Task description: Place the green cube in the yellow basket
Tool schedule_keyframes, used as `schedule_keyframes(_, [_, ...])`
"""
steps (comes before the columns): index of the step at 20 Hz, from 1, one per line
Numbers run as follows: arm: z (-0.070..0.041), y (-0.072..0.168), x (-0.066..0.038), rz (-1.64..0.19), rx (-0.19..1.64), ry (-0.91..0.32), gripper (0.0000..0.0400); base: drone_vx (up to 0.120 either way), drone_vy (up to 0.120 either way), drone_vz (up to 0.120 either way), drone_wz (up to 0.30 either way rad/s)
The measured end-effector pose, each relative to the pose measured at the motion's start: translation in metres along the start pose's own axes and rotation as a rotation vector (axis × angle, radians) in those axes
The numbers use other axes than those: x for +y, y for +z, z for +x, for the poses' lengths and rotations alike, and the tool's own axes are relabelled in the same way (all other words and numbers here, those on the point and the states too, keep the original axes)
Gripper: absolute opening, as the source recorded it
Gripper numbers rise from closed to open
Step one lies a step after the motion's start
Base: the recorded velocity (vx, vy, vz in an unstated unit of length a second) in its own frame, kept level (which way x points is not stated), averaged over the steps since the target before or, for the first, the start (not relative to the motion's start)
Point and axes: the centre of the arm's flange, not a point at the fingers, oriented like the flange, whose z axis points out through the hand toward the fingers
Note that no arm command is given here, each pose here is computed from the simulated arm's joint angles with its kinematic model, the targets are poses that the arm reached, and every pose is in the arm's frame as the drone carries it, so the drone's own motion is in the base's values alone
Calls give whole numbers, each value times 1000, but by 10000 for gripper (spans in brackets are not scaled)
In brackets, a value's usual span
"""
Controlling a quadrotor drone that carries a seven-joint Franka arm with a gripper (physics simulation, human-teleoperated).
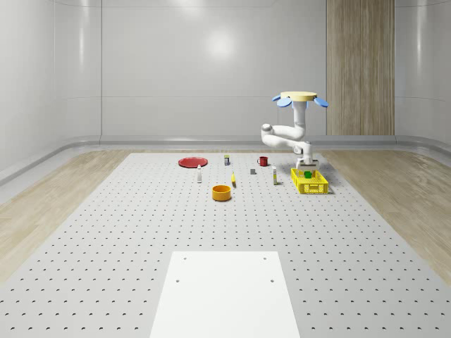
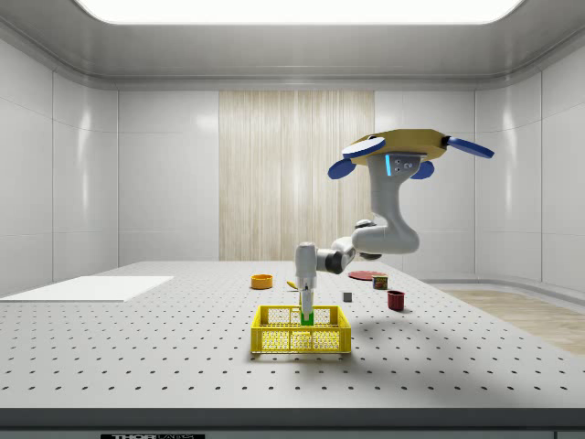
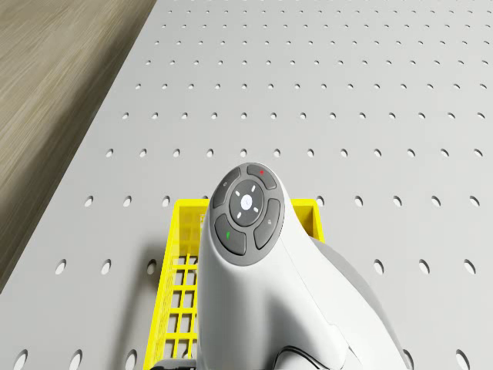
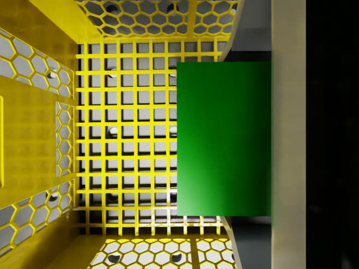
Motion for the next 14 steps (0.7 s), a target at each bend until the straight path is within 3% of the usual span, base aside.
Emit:
schedule_keyframes(3, [0, 11, 0, 0, 0, 2, 250, 0, 0, 0, 0])
schedule_keyframes(7, [0, 17, 0, -1, 2, -4, 345, 0, 0, 0, 0])
schedule_keyframes(14, [0, -3, 0, -2, 3, -9, 390, 0, 0, 0, 0])
